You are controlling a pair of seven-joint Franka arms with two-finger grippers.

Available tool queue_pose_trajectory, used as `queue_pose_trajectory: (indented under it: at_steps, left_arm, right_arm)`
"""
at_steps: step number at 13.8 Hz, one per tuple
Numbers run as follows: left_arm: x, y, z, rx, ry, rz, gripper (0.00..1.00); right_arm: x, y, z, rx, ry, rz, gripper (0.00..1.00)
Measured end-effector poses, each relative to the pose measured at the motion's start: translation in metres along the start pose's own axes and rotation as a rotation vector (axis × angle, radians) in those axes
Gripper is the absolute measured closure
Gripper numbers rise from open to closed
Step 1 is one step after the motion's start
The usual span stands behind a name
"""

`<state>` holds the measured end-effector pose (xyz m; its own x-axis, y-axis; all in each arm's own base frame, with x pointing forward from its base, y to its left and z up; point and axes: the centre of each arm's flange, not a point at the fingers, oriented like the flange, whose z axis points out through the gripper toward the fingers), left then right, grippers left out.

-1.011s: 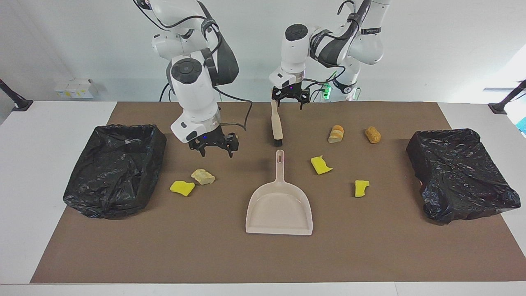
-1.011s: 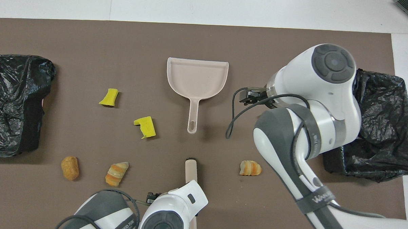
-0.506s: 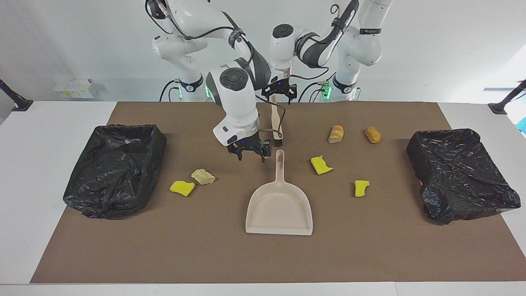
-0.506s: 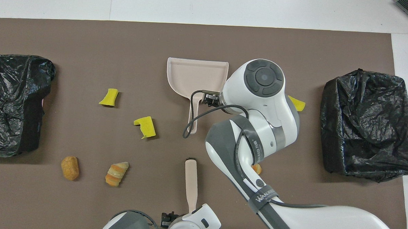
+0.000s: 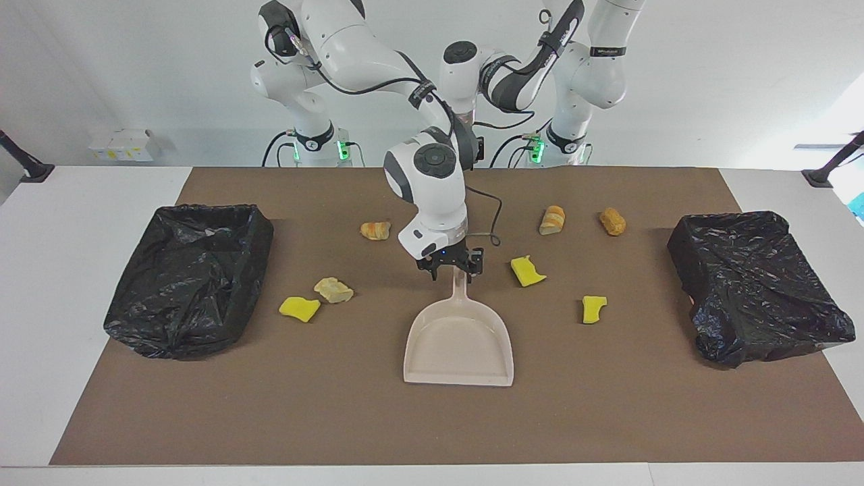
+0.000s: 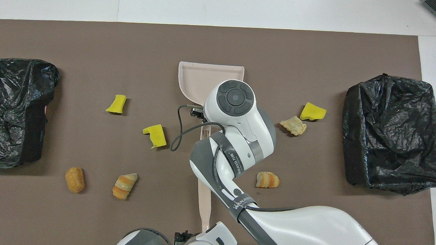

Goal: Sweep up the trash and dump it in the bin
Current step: 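Reach the right gripper to the beige dustpan handle and grasp it, then drag the dustpan toward the bread while the left gripper grasps the brush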

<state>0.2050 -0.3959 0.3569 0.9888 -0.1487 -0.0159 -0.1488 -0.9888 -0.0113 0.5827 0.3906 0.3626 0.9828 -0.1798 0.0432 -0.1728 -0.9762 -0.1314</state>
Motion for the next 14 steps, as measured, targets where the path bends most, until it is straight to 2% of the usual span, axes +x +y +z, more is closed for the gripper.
queue_pose_trajectory:
  at_steps: [3,7,8,9,10,11,14]
  left_arm:
    - [-0.007,0.003,0.006,0.004,-0.002,0.004,0.06]
    - [-0.007,0.003,0.007,-0.003,0.001,-0.014,0.10]
    - [-0.008,0.002,0.007,-0.005,-0.004,-0.019,0.10]
    - [-0.008,0.002,0.008,-0.007,-0.010,-0.025,0.10]
    - [-0.008,0.002,0.009,-0.009,-0.016,-0.031,0.10]
    - [-0.009,0.002,0.009,-0.010,-0.020,-0.035,0.10]
    - [-0.009,0.002,0.009,-0.015,-0.026,-0.042,0.13]
  right_arm:
    - [-0.006,-0.003,0.004,-0.009,-0.010,-0.010,0.22]
    - [-0.010,0.001,0.012,-0.029,-0.024,-0.012,0.33]
    - [-0.010,0.001,0.012,-0.031,-0.026,-0.013,0.33]
    - [-0.011,0.002,0.013,-0.037,-0.028,-0.016,0.42]
    - [-0.011,0.003,0.014,-0.050,-0.029,-0.022,0.56]
    - [-0.012,0.003,0.013,-0.059,-0.022,-0.033,0.66]
    - [-0.011,0.004,0.011,-0.083,-0.005,-0.065,0.67]
